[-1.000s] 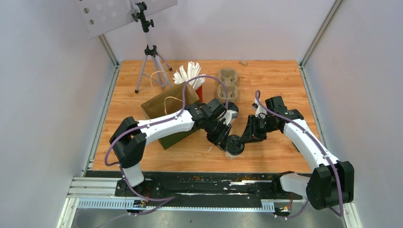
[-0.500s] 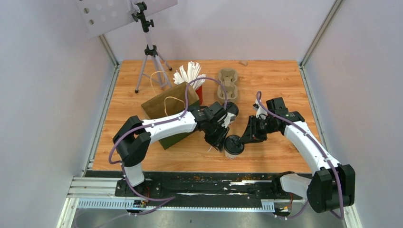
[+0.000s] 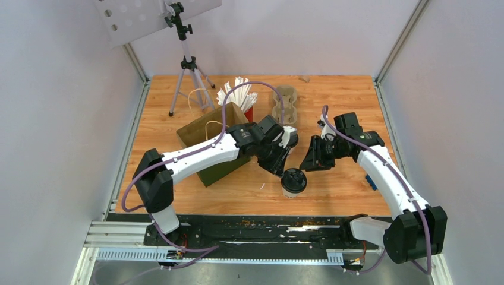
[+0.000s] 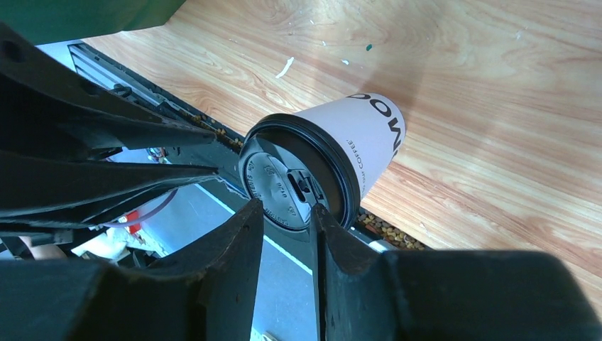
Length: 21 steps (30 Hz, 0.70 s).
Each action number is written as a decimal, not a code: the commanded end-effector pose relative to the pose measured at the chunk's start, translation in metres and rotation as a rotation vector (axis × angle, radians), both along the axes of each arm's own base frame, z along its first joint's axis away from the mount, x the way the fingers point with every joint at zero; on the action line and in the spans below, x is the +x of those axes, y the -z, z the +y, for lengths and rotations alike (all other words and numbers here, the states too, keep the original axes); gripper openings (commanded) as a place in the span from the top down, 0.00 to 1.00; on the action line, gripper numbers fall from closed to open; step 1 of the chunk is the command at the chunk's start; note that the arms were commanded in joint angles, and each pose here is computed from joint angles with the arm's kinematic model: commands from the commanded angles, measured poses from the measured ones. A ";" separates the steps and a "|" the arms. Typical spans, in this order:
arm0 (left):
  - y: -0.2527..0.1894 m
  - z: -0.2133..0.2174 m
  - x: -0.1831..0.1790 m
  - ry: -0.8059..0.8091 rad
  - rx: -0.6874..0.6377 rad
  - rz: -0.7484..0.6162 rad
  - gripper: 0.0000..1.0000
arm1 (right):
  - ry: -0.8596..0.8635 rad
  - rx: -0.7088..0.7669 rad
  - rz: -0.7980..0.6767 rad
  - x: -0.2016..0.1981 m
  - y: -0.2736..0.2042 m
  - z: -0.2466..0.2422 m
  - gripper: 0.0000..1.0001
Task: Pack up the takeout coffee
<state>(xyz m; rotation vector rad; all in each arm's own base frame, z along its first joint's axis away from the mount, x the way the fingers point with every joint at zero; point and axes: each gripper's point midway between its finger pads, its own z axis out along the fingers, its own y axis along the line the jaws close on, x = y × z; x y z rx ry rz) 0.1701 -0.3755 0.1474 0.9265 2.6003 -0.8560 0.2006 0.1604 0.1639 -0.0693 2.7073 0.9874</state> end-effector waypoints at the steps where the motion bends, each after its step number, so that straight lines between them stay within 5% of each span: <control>1: -0.034 -0.006 0.011 -0.008 -0.064 -0.085 0.64 | -0.010 0.022 -0.016 0.005 -0.009 0.005 0.69; 6: -0.036 -0.028 0.012 0.024 -0.142 -0.066 0.64 | -0.018 0.045 -0.001 0.002 -0.003 0.009 0.72; 16: 0.020 -0.019 -0.006 0.091 -0.040 0.015 0.66 | -0.003 0.005 0.049 -0.005 0.026 0.002 0.75; 21: 0.001 -0.018 0.003 0.081 -0.055 -0.052 0.66 | -0.003 0.000 0.018 0.001 0.015 0.002 0.75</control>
